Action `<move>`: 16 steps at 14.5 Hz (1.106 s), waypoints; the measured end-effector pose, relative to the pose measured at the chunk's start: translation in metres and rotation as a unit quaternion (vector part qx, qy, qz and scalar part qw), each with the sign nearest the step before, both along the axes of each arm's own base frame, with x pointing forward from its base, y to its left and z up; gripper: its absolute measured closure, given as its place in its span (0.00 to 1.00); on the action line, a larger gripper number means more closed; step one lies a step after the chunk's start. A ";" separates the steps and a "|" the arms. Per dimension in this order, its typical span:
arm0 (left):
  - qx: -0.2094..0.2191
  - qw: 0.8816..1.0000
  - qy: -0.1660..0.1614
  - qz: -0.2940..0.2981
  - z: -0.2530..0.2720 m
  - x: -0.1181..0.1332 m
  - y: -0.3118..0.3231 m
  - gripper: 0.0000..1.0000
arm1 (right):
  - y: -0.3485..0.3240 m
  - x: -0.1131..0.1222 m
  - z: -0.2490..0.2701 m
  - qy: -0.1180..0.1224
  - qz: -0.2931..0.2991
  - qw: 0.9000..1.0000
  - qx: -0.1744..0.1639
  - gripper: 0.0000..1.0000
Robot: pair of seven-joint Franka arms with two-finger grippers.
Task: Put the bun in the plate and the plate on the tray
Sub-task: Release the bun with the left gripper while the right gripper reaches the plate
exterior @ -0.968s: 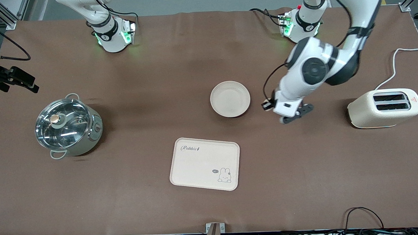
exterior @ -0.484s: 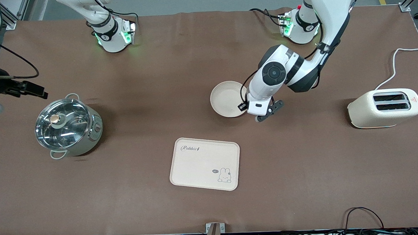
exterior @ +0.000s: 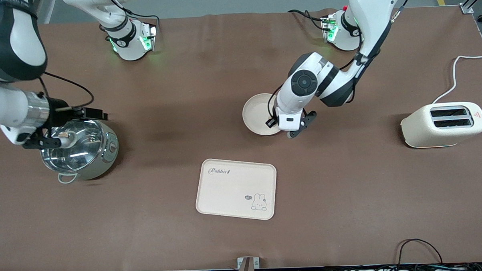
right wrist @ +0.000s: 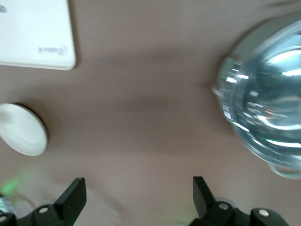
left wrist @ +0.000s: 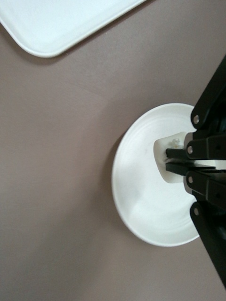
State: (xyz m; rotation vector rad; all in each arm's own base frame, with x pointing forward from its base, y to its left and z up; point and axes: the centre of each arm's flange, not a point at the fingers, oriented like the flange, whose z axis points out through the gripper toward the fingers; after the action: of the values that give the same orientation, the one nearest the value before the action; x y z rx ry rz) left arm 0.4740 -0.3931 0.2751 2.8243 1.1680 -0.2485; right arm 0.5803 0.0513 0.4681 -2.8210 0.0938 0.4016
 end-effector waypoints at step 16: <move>-0.023 0.999 -0.025 0.022 -0.054 -0.046 0.003 0.53 | 0.292 -0.080 -0.214 -0.055 -0.122 0.990 0.043 0.00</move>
State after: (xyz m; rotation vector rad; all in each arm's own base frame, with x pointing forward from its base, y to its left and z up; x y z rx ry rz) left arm 0.4276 -0.3897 0.2211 2.7452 1.1973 -0.1989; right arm 0.5005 0.3431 0.2543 -2.6958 0.3841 0.1892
